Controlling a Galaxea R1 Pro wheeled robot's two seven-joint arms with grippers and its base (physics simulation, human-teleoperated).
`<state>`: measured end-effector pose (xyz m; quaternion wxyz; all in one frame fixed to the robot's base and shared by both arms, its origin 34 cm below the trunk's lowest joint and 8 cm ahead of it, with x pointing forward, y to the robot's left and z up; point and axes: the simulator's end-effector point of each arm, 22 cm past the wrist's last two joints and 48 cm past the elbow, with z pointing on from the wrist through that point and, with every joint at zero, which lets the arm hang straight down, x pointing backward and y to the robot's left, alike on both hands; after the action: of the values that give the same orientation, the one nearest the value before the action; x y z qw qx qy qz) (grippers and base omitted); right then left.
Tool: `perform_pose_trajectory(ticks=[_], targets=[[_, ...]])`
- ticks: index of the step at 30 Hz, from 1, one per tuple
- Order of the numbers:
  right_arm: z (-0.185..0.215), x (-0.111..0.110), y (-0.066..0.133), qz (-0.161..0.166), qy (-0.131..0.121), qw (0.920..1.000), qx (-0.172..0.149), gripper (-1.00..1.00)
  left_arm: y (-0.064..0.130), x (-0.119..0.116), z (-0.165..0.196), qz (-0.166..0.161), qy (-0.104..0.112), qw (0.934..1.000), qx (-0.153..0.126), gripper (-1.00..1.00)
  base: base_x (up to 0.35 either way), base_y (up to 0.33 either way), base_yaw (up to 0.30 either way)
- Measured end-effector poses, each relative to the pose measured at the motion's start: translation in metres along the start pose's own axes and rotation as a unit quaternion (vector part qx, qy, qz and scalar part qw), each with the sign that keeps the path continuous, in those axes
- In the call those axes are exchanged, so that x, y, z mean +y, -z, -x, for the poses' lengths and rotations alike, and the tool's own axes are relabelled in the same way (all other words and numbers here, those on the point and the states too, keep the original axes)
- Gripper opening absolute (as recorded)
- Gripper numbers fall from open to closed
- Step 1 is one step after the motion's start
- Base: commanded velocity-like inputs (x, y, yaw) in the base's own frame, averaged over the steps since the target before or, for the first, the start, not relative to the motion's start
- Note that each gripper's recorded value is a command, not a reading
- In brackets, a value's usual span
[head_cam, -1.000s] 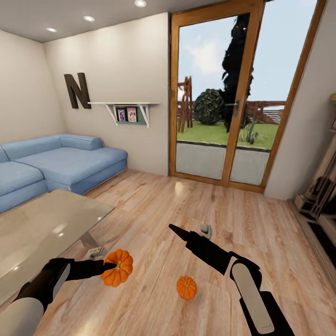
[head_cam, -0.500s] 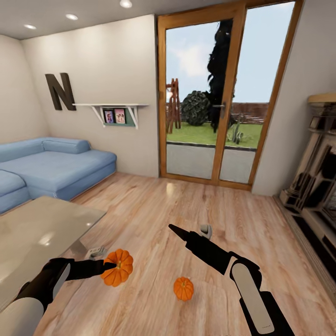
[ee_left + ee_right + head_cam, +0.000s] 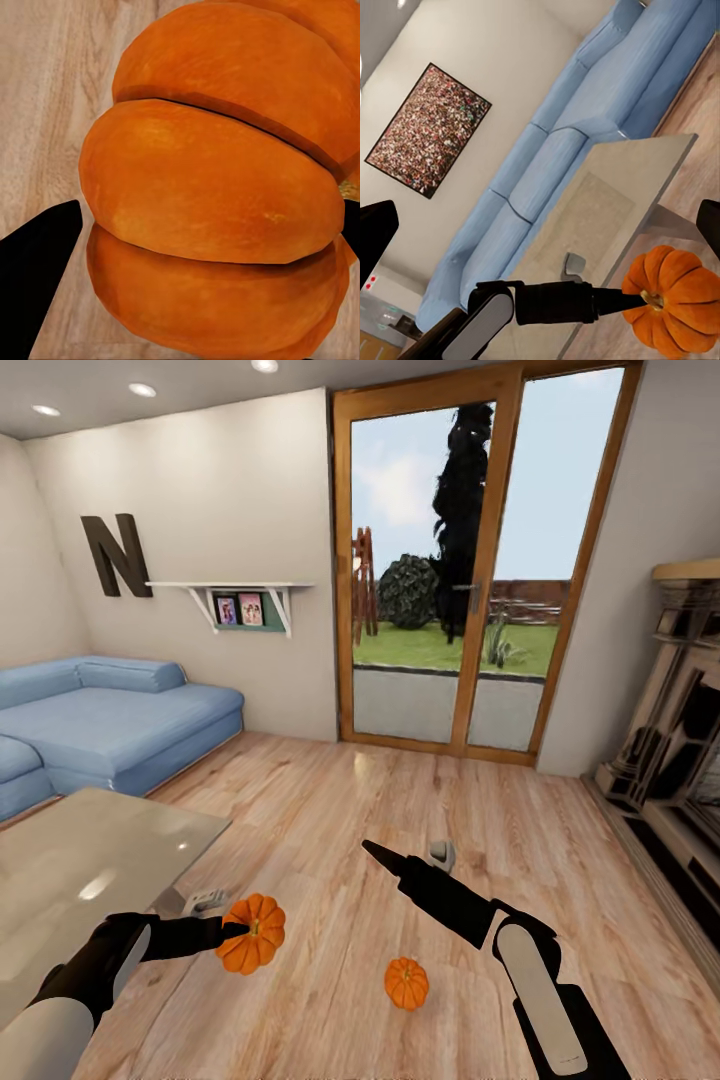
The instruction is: Place each of the two pumpkins and all three candles from the living room inside a cabinet in the living room (use any cabinet), then make sure every cabinet is closed, and position the cauldron so it is next to a table in the living room.
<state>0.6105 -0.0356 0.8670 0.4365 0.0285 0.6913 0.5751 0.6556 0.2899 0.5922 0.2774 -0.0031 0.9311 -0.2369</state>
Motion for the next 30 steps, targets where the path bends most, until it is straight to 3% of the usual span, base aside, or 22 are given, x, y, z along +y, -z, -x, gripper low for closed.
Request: perform_pose_trajectory(ticks=[7, 8, 9, 10, 13, 14, 16, 19, 24, 27, 30], targets=[[0.007, -0.028, 0.008, -0.027, -0.02, 0.9994, -0.012, 1.0, -0.004, 0.002, -0.004, 0.0, 0.002, 1.0, 0.004, -1.0, 0.0, 0.0, -0.05], [0.009, -0.033, 0.009, -0.035, -0.021, 0.9991, -0.014, 1.0, -0.004, 0.002, -0.004, 0.0, 0.003, 1.0, 0.005, -1.0, 0.0, 0.0, -0.086], [0.017, -0.052, 0.016, -0.068, -0.024, 0.9971, -0.025, 1.0, -0.005, 0.003, -0.005, 0.0, 0.003, 1.0, 0.006, -1.0, 0.0, 0.0, -0.062], [0.031, -0.093, 0.035, -0.149, -0.027, 0.9874, -0.044, 1.0, -0.005, 0.003, -0.006, 0.0, 0.003, 1.0, 0.006, -1.0, 0.0, 0.0, -0.032], [0.05, -0.14, 0.07, -0.241, -0.042, 0.9668, -0.073, 1.0, -0.006, 0.003, -0.006, 0.0, 0.004, 1.0, 0.007, -1.0, 0.0, 0.0, -0.01], [0.053, -0.151, 0.079, -0.265, -0.046, 0.96, -0.079, 1.0, -0.006, 0.003, -0.007, 0.0, 0.004, 1.0, 0.007, -1.0, 0.0, 0.0, 0.0], [0.054, -0.154, 0.081, -0.271, -0.047, 0.9579, -0.081, 1.0, -0.006, 0.003, -0.007, 0.0, 0.004, 1.0, 0.007, -1.0, 0.0, 0.0, 0.0], [0.038, -0.191, 0.105, -0.375, -0.056, 0.9231, -0.062, 1.0, -0.006, 0.002, -0.007, -0.002, 0.005, 1.0, 0.008, -1.0, 0.0, 0.0, 0.0], [0.0, -0.221, 0.109, -0.447, -0.065, 0.8921, -0.011, 1.0, -0.006, 0.002, -0.007, -0.002, 0.005, 1.0, 0.008, -1.0, 0.0, 0.0, 0.0], [-0.014, -0.226, 0.103, -0.453, -0.066, 0.8889, 0.007, 1.0, -0.009, 0.003, -0.01, -0.002, 0.004, 0.9999, 0.009, -1.0, 0.0, 0.0, 0.0], [-0.029, -0.222, 0.084, -0.443, -0.051, 0.8946, 0.03, 1.0, -0.014, 0.005, -0.014, -0.002, 0.005, 0.9999, 0.009, -1.0, 0.0, 0.0, 0.0]])
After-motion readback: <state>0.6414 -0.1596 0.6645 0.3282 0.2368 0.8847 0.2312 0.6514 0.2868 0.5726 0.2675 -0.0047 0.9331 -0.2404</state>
